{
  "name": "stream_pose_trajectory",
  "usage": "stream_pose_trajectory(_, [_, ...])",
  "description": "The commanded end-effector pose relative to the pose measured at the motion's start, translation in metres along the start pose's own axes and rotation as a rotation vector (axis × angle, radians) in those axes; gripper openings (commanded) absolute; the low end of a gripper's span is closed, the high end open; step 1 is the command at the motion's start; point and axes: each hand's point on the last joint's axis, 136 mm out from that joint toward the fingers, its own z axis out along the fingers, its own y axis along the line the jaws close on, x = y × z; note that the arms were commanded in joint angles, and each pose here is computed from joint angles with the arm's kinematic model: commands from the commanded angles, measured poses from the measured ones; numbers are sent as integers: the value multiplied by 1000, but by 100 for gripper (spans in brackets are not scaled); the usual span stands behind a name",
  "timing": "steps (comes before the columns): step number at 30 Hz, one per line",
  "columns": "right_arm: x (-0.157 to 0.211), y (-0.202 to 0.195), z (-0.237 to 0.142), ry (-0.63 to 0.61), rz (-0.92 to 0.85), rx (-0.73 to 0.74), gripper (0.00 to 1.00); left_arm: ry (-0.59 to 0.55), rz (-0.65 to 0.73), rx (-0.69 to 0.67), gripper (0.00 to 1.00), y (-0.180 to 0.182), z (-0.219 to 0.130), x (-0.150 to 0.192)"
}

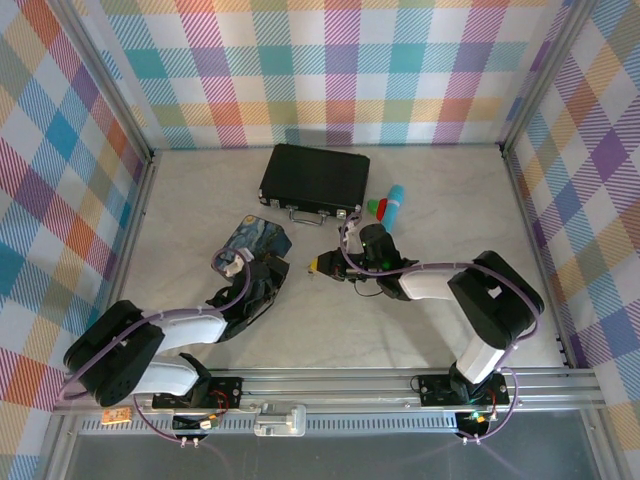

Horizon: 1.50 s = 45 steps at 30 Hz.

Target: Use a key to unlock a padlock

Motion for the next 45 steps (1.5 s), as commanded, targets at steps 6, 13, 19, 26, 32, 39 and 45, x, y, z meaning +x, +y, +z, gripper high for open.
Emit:
stream_pose_trajectory(6, [-11, -7, 12, -40, 18, 6, 0, 26, -138, 153, 0, -27, 3, 2])
stream_pose_trajectory(13, [-18, -1, 18, -53, 7, -25, 0, 31, -144, 156, 0, -31, 3, 2])
stream_pose_trajectory(19, [-24, 7, 22, -56, -10, -41, 0, 30, -141, 141, 0, -28, 3, 2])
stream_pose_trajectory(26, [-20, 10, 28, -39, -12, -50, 0, 34, -141, 140, 0, -28, 4, 3])
stream_pose_trajectory(32, [-18, 11, 27, -40, -13, -58, 0, 38, -144, 144, 0, -30, 4, 4])
stream_pose_trajectory(39, [-11, 19, 24, -26, -27, -68, 0, 37, -144, 128, 0, -27, 6, 4])
stream_pose_trajectory(45, [-7, 18, 21, -31, -26, -62, 0, 41, -143, 123, 0, -27, 7, 5])
